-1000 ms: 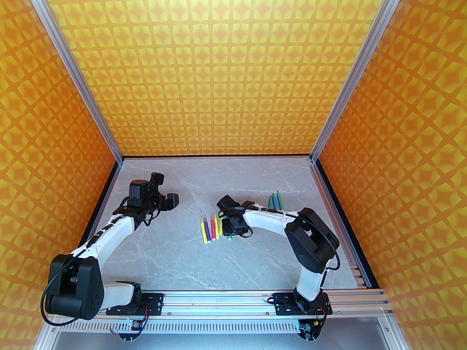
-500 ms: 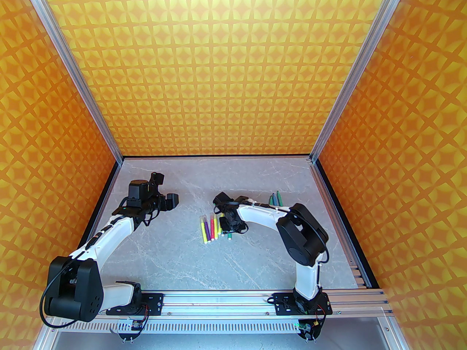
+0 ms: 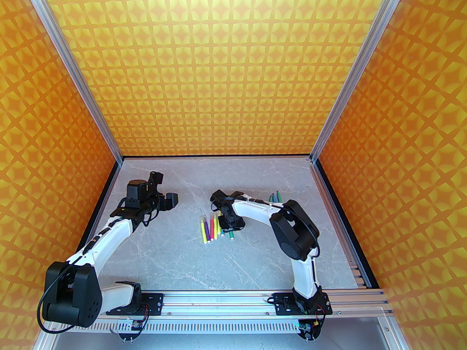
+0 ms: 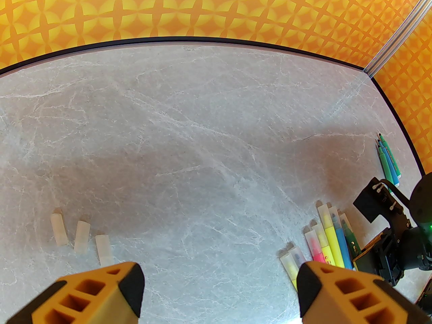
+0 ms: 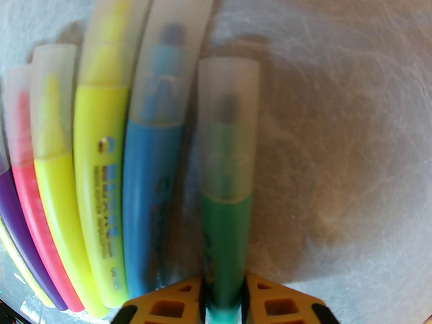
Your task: Open the pen caps
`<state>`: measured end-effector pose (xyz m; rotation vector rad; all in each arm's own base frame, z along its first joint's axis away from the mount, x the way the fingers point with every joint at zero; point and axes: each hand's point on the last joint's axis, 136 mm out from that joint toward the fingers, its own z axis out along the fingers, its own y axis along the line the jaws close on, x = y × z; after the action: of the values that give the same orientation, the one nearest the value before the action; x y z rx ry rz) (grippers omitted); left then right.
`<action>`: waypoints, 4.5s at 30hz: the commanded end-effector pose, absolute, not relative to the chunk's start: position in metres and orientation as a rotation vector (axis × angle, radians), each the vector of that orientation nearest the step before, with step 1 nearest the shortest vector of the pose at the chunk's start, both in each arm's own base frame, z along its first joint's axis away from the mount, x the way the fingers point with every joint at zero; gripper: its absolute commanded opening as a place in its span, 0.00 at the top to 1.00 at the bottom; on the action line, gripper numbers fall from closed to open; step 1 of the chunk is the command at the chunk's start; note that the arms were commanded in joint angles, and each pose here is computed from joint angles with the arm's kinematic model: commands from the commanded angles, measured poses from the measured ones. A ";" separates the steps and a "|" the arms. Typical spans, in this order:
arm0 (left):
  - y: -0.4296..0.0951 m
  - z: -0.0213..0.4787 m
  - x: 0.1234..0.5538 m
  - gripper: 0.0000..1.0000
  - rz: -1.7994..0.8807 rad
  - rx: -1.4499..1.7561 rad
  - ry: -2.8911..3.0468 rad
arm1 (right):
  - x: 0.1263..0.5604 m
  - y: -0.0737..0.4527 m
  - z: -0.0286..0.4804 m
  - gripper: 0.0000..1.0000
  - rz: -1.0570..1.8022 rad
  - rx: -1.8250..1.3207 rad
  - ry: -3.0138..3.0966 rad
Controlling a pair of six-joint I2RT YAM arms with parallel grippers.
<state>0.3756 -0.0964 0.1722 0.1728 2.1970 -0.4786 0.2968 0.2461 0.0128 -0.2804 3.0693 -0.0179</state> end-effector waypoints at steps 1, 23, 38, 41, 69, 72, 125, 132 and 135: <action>-0.101 0.174 0.369 0.21 -0.490 0.208 2.189 | 0.296 0.222 -0.021 0.78 -0.194 -0.278 3.111; -0.108 0.169 0.371 0.21 -0.517 0.219 2.201 | 0.312 0.211 0.000 0.95 -0.172 -0.255 3.025; -0.112 0.181 0.371 0.21 -0.565 0.187 2.185 | 0.332 0.214 0.066 1.00 -0.123 -0.374 2.846; -0.113 0.183 0.370 0.21 -0.583 0.176 2.186 | 0.336 0.219 0.077 1.00 -0.087 -0.401 2.813; -0.166 0.220 0.351 0.23 -1.089 0.206 2.069 | 0.323 0.327 0.162 1.00 0.751 -0.733 2.345; -0.173 0.227 0.351 0.25 -1.151 0.221 2.057 | 0.319 0.334 0.165 1.00 0.787 -0.754 2.312; -0.235 0.247 0.345 0.73 -1.338 0.407 2.001 | 0.298 0.359 0.202 1.00 0.883 -0.899 2.123; -0.237 0.253 0.343 0.87 -1.355 0.398 1.988 | 0.299 0.358 0.199 0.77 0.870 -0.890 2.106; -0.237 0.258 0.343 0.90 -1.357 0.396 1.978 | 0.300 0.359 0.198 0.66 0.876 -0.891 2.094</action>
<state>0.3458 -0.2324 0.2342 0.3623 2.0348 -1.3344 0.2990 0.3580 0.1853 -0.8947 2.1593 0.8794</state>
